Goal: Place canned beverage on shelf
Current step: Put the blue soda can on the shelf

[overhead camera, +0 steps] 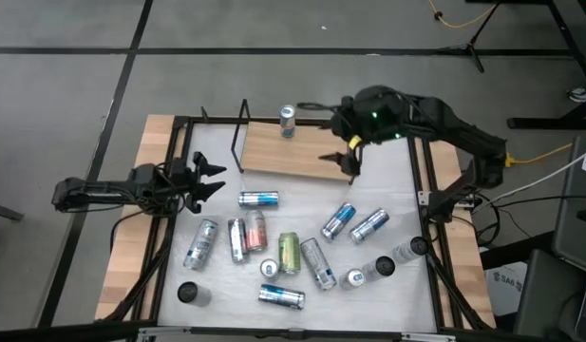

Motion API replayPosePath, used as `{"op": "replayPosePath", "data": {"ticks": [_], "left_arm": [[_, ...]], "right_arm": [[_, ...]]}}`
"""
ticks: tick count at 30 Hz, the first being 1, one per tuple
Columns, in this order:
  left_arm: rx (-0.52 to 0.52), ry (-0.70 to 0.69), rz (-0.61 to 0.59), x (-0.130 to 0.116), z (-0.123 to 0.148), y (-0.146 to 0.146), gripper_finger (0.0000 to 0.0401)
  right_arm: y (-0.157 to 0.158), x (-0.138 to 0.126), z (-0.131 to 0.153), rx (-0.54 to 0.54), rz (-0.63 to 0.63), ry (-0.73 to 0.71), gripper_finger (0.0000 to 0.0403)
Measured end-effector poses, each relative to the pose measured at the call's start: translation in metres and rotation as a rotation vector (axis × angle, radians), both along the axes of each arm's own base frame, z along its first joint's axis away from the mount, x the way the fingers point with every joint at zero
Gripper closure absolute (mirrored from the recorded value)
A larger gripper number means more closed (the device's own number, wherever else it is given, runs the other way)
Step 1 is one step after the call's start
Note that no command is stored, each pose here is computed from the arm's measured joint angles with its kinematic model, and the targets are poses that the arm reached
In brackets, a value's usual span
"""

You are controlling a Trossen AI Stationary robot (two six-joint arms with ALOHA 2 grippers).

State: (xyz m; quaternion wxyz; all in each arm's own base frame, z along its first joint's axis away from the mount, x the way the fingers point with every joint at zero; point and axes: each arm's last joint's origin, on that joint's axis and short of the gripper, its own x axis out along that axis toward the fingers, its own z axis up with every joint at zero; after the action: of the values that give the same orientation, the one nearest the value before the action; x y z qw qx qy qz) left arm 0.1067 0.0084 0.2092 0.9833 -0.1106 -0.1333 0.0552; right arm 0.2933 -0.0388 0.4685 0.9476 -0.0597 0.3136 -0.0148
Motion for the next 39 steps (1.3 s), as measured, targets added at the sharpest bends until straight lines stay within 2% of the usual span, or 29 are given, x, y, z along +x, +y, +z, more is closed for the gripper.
{"op": "replayPosePath", "data": {"ticks": [5, 11, 17, 23, 26, 28, 31, 36, 39], "left_arm": [[-0.010, 0.060, -0.068, 0.017, 0.025, -0.007, 0.0177], [-0.016, 0.183, -0.160, 0.053, 0.067, -0.022, 0.0177], [-0.130, 0.363, -0.186, 0.093, 0.106, -0.041, 0.0177], [-0.144, 0.334, -0.205, 0.122, 0.134, -0.052, 0.0177], [-0.206, 0.301, -0.223, 0.131, 0.139, -0.055, 0.0177], [-0.219, 0.285, -0.291, 0.134, 0.145, -0.057, 0.0177], [-0.186, 0.343, -0.368, 0.143, 0.154, -0.067, 0.0177], [-0.191, 0.571, -0.229, 0.165, 0.162, -0.088, 0.0177], [-0.236, 0.700, -0.161, 0.177, 0.165, -0.102, 0.0177]], "right_arm": [[0.024, 0.006, -0.002, 0.004, 0.078, -0.001, 0.0045], [0.041, 0.011, -0.003, 0.003, 0.135, -0.015, 0.0045], [0.047, 0.013, -0.005, 0.004, 0.156, -0.007, 0.0045], [0.046, 0.013, -0.005, 0.007, 0.150, -0.004, 0.0045], [0.046, 0.013, -0.006, 0.005, 0.152, 0.004, 0.0045], [0.046, 0.013, -0.006, 0.005, 0.152, 0.008, 0.0045], [0.046, 0.011, -0.008, 0.006, 0.152, 0.035, 0.0045], [0.046, 0.006, -0.014, 0.031, 0.135, 0.115, 0.0045], [0.046, 0.002, -0.018, 0.057, 0.114, 0.179, 0.0045]]}}
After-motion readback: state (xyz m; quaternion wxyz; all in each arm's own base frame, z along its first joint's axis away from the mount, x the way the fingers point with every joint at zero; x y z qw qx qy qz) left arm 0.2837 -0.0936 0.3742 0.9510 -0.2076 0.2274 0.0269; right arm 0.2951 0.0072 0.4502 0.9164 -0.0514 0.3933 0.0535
